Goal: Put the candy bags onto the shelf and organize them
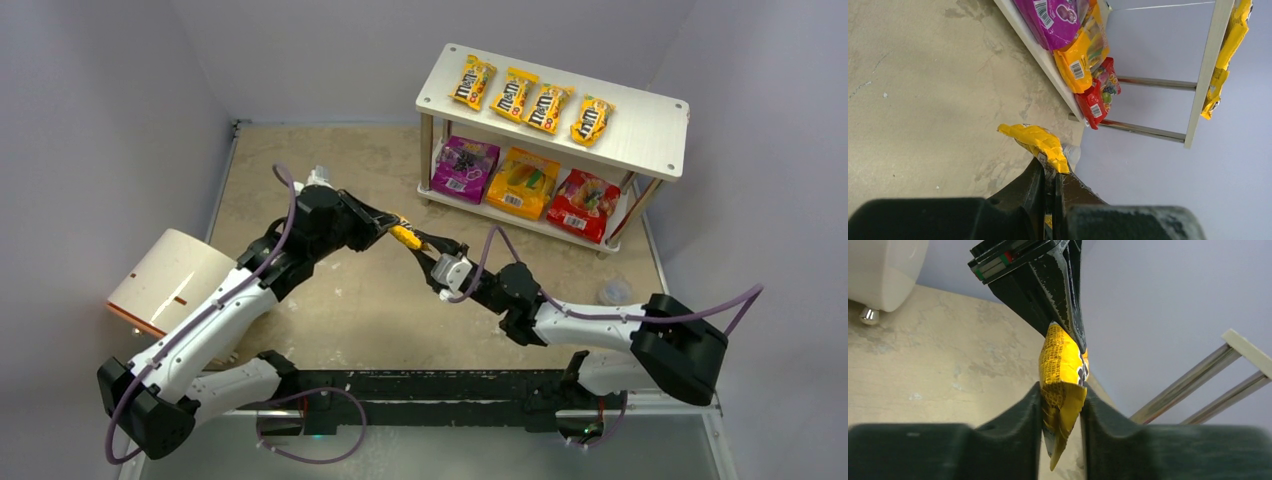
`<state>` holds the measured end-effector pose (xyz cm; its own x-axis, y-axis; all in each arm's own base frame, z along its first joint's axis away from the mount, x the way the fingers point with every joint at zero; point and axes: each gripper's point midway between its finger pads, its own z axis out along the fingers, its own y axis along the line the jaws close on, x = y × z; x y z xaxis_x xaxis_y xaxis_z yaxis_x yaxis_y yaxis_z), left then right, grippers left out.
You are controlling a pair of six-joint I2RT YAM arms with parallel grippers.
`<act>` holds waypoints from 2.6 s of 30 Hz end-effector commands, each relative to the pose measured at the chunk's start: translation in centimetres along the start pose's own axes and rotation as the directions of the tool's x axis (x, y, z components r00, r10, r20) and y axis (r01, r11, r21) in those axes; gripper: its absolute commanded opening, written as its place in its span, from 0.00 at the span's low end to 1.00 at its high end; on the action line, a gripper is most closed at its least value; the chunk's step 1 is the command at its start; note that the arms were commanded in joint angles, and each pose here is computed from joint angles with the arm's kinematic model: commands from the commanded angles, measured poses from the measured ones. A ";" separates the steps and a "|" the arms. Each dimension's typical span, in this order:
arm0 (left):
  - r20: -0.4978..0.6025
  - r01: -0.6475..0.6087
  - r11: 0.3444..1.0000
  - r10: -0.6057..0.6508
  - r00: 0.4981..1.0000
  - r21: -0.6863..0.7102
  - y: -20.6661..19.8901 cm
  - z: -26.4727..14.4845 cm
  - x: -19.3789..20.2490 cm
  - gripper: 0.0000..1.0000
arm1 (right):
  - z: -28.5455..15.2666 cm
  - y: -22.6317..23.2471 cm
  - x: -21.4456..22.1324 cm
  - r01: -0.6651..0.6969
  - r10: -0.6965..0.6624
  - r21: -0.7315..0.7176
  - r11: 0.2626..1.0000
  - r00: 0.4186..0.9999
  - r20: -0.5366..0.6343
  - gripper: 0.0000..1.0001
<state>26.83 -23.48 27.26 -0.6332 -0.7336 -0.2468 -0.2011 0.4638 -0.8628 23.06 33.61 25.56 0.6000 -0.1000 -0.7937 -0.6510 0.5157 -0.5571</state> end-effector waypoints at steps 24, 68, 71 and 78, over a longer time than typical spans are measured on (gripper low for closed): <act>0.586 -0.185 0.974 0.225 0.779 -0.128 1.2 -7.9 -11.6 0.96 | -8.5 -29.2 -9.2 0.402 -0.060 0.342 0.849 0.716 -0.695 0.04; 0.565 -0.285 0.929 0.371 0.738 -0.237 2.4 -7.6 -12.0 1.00 | -23.5 -33.8 1.0 0.387 -0.252 -0.150 0.910 0.226 -0.941 0.71; 0.554 -0.290 0.926 0.377 0.742 -0.241 2.5 -7.3 -11.8 1.00 | -23.1 -32.9 -0.1 0.377 -0.279 -0.166 0.911 0.268 -0.922 0.81; 0.530 -0.318 0.916 0.401 0.747 -0.244 2.5 -6.8 -11.4 1.00 | -18.6 -30.2 -4.2 0.357 -0.285 -0.079 0.931 0.575 -0.767 0.99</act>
<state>28.32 -10.48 30.91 -0.1500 -0.6490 -0.7458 -0.1809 0.7597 -0.6246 33.36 -1.39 39.73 -0.0065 -0.9337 -0.3580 -0.3997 0.3306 -0.8549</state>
